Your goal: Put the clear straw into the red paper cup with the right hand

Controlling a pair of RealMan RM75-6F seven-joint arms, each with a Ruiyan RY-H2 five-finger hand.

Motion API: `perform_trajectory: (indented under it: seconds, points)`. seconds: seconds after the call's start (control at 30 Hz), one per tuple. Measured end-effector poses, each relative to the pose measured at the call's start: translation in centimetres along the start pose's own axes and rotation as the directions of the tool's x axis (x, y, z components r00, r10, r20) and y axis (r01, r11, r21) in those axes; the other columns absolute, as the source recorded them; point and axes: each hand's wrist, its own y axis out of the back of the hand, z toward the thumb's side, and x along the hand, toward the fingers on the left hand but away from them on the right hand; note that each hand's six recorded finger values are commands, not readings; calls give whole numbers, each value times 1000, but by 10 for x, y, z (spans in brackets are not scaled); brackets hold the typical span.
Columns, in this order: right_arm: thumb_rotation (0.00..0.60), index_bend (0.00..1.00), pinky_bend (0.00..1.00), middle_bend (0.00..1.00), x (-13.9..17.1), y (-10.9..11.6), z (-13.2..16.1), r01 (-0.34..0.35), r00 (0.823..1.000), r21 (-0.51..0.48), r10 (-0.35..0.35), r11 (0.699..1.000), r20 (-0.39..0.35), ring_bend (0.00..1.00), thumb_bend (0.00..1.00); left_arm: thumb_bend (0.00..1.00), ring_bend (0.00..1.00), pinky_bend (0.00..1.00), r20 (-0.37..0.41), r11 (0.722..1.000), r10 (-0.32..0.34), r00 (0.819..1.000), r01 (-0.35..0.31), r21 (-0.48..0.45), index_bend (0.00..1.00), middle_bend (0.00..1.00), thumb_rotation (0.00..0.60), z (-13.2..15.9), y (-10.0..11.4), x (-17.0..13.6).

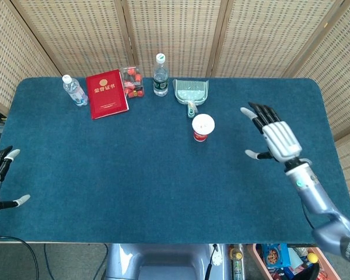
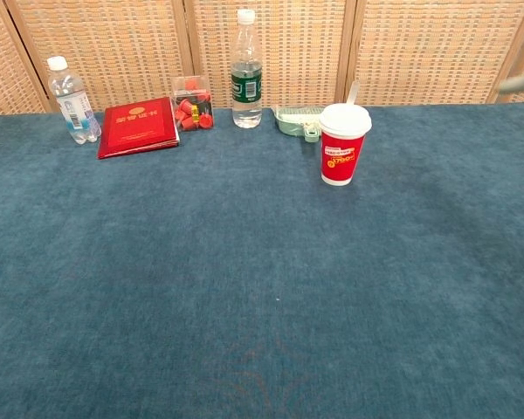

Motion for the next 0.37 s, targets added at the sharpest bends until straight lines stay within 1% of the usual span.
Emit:
perform_trajectory:
  seconds: [0.07,0.17,0.2,0.3,0.37]
  points:
    - [600,0,0,0,23,4,-9,19,999,61,-22,998,42,0,0,0,0,0,2,1000,2,1000,-2,2,0,0,600,-1,0,-1]
    - [600,0,0,0,59,9,-24,44,991,147,-63,988,121,0,0,0,0,0,7,1000,9,1000,-9,6,0,0,600,-1,0,-4]
    - [600,0,0,0,73,10,-29,50,985,175,-78,983,152,0,0,0,0,0,9,1000,13,1000,-13,8,0,0,600,-1,0,-5]
    - [600,0,0,0,99,12,-36,58,971,239,-111,969,214,0,0,0,0,0,13,1000,19,1000,-20,19,0,0,600,-3,0,-8]
    - [600,0,0,0,111,13,-39,56,961,260,-123,964,246,0,0,0,0,0,16,999,21,1000,-21,25,0,0,600,-3,-1,-9]
